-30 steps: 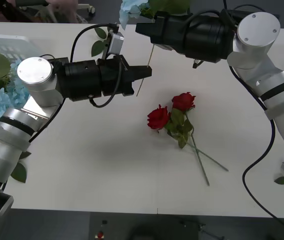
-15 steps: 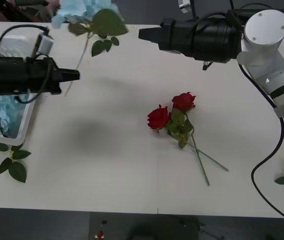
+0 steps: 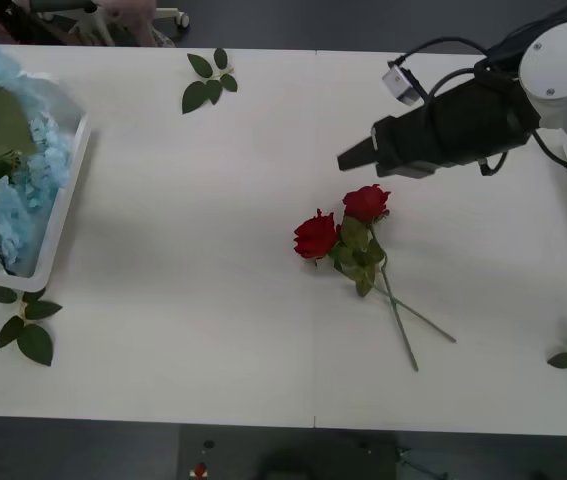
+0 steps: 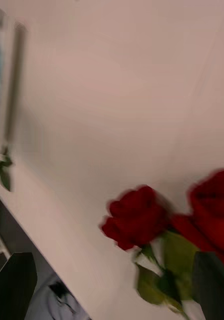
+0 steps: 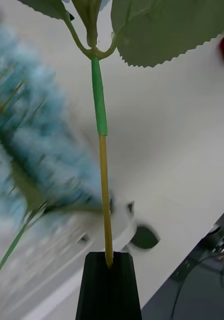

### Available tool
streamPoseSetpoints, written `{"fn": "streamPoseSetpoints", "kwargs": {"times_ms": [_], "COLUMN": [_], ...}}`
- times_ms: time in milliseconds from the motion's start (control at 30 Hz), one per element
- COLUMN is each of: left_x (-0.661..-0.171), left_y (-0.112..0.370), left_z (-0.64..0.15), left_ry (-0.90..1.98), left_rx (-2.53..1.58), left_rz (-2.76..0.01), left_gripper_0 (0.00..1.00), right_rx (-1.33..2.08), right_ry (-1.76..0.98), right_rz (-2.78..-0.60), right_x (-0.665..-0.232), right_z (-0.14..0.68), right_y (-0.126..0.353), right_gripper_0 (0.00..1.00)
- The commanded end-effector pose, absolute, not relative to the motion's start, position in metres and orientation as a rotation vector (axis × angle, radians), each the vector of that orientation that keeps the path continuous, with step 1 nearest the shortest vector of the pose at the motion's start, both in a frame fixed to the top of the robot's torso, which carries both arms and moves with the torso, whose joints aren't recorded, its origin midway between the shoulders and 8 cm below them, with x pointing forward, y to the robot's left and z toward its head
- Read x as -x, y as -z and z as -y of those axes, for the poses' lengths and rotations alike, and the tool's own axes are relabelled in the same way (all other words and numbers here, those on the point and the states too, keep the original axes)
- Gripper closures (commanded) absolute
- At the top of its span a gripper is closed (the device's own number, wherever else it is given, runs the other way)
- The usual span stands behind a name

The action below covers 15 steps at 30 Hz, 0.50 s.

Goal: Put the red flowers into the right box and the blue flowers into the left box

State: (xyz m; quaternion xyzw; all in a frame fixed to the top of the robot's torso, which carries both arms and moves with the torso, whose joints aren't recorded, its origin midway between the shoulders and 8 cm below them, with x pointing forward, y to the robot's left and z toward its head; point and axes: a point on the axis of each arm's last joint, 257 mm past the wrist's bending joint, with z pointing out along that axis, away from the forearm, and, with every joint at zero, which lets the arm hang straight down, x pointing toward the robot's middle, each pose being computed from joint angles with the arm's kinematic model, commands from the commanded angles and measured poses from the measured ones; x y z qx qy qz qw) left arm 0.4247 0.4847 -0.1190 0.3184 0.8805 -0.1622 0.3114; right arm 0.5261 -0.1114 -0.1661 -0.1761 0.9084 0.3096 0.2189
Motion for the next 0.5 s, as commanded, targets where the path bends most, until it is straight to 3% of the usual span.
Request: {"fn": "streamPoseSetpoints", "kwargs": {"times_ms": [33, 333, 367, 400, 467, 500], "left_x": [-0.428, -0.439, -0.44, -0.442, -0.441, -0.441], "left_y": [0.115, 0.126, 0.126, 0.13, 0.138, 0.141], "left_z": [-0.563, -0.632, -0.634, -0.637, -0.644, -0.644], "left_ry": [0.087, -0.261, -0.282, -0.314, -0.358, -0.361], "left_rx": [-0.815, -0.796, -0.803, -0.816, -0.835, -0.841], "left_rz": [-2.417, -2.461, -2.458, -2.462, -2.477, -2.481], "left_gripper_0": [1.0, 0.96, 0.9, 0.72, 0.47, 0.43], "right_rx": [0.513, 0.518, 0.528, 0.535, 0.558, 0.567], "right_ry": [-0.609, -0.194, -0.167, -0.12, -0.05, -0.031], "right_rz": [-2.562, -2.646, -2.649, -2.655, -2.657, -2.653], "right_x": [-0.529, -0.537, -0.537, -0.537, -0.537, -0.538], "right_z": [0.139, 0.184, 0.187, 0.194, 0.202, 0.203], "right_y": [0.16, 0.201, 0.204, 0.21, 0.219, 0.221], "right_gripper_0": [0.09, 0.11, 0.11, 0.11, 0.12, 0.11]}}
